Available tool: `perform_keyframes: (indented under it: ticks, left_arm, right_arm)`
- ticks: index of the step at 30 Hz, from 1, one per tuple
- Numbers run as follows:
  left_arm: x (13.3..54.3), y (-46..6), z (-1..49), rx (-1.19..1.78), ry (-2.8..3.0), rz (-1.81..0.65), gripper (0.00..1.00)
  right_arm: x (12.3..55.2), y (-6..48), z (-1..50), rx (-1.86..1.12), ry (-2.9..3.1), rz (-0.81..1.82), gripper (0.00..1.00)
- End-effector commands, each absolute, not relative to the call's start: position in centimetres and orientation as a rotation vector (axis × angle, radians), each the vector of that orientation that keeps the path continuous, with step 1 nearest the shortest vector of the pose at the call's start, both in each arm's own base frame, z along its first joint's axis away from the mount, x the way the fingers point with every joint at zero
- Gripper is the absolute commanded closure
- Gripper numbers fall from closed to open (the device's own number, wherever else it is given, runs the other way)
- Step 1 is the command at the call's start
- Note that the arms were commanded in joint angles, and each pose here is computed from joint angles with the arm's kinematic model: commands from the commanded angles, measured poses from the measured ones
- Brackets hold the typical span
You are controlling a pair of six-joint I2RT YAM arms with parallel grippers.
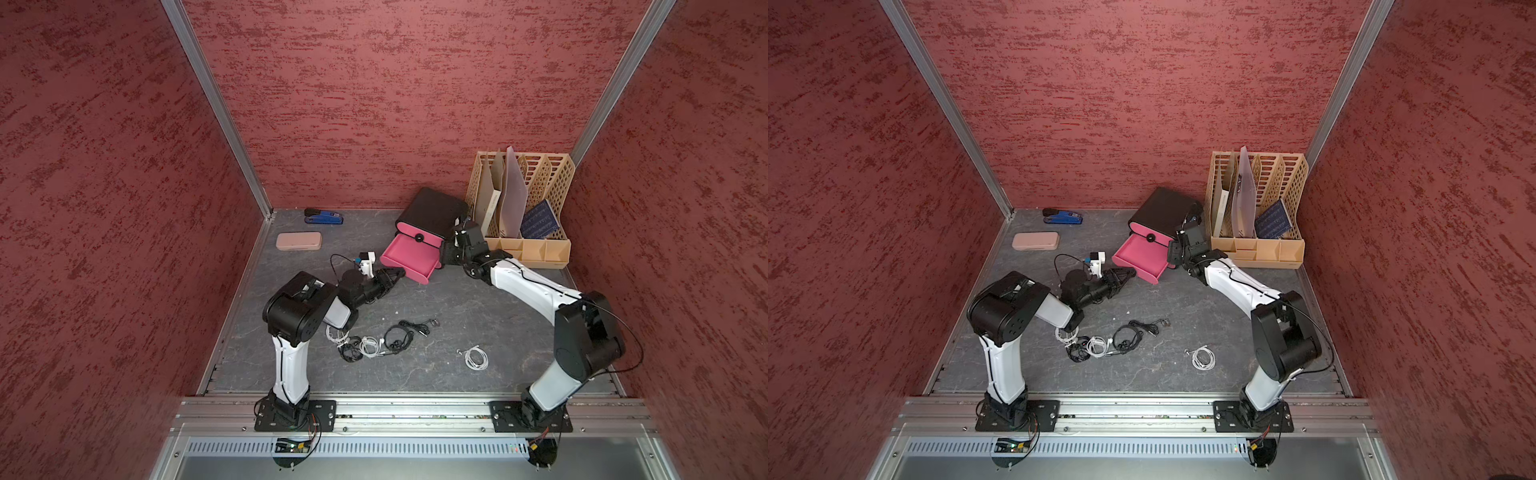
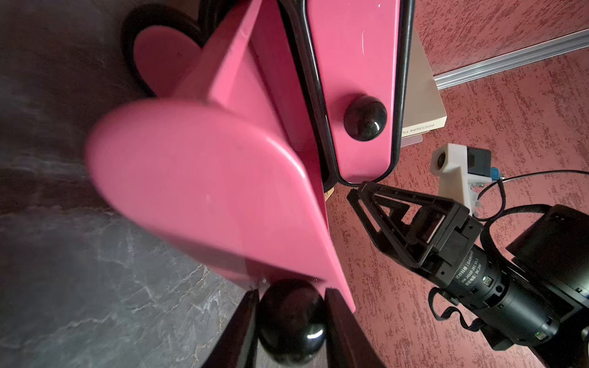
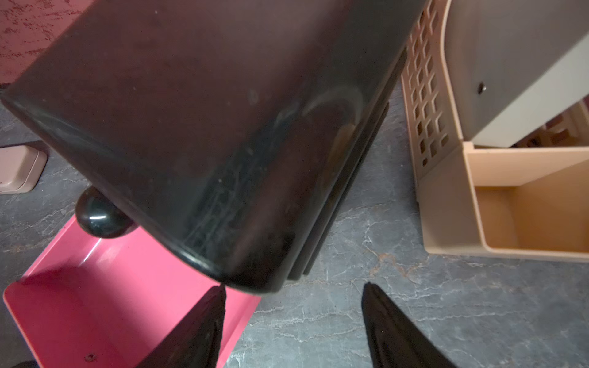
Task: Place the wired earphones into the drawer by color
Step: Open the drawer in the storage box.
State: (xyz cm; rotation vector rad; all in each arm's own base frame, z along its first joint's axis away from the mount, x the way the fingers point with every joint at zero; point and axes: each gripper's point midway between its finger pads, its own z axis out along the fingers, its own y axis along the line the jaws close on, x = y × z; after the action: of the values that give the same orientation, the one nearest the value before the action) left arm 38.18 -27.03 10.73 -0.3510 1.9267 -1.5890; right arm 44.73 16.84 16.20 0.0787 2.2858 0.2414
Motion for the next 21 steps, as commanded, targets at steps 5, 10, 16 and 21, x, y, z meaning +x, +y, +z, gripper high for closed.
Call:
perform_keyframes:
  ticks: [5,10,16,21]
  left_arm:
    - [37.6,-26.4,12.2,-0.331,1.866,-1.596,0.72]
    - [37.3,-26.0,12.0,-0.34,1.863,-1.594,0.72]
    - [37.4,-25.7,11.4,-0.355,1.878,-1.594,0.56]
    - [37.6,-25.6,10.9,-0.363,1.888,-1.598,0.5]
  right_arm:
    - [46.2,16.2,17.8,0.096,2.234,0.2,0.28]
    - [46.3,16.1,17.8,0.089,2.236,0.189,0.28]
    - [46.2,16.3,18.0,0.082,2.236,0.207,0.28]
    - [45.8,16.3,18.3,0.075,2.234,0.221,0.28]
